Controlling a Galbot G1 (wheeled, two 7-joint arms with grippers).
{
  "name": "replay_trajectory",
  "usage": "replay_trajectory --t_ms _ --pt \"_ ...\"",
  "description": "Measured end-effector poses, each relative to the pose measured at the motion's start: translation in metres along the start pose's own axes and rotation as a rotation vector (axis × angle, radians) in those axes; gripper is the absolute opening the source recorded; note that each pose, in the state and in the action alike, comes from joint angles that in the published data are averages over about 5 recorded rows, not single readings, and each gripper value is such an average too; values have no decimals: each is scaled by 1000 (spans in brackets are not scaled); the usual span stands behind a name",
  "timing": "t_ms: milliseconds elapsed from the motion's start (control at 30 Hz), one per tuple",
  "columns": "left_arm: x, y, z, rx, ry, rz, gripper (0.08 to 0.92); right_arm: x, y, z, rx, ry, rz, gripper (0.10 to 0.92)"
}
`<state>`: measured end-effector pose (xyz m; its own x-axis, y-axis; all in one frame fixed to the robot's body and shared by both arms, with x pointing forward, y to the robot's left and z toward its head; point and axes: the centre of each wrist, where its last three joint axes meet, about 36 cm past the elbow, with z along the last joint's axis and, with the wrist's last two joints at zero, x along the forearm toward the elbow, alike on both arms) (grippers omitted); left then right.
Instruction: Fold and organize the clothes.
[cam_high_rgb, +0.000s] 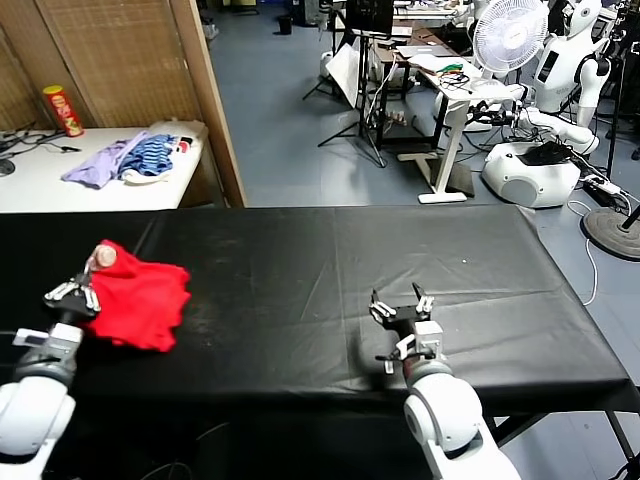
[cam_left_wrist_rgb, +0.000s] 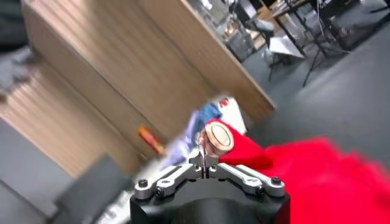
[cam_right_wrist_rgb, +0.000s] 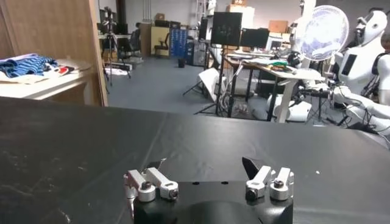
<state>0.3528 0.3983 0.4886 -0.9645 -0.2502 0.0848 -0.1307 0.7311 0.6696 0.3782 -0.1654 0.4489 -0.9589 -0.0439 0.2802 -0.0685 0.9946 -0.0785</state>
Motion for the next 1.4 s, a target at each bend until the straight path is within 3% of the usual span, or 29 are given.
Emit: replay_trajectory --t_ms 133,367,500,600,767,867,967,1233,1400 --pt "13 -24 -19 137 -36 86 137 2 -1 3 1 7 4 798" --pt "41 -106 -53 516 34 320 137 2 -5 7 2 15 -13 798" --pt "51 -145 -71 654 9 425 144 1 -3 10 -9 12 -90 798" --pt "57 -165 -79 705 -37 500 233 -1 -1 11 -22 21 -160 798" --pt "64 -174 -87 807 -156 603 509 -7 8 12 -82 76 -274 798" --pt "66 -171 -91 872 -219 615 673 -13 19 9 -145 134 -350 798" --pt "67 -167 -91 897 -249 595 774 -21 33 5 -212 187 -427 798" --pt "73 -163 -85 907 -230 535 798 -49 68 3 -324 233 -488 788" --pt "76 -158 -78 910 -209 507 798 -68 79 6 -396 272 -486 683"
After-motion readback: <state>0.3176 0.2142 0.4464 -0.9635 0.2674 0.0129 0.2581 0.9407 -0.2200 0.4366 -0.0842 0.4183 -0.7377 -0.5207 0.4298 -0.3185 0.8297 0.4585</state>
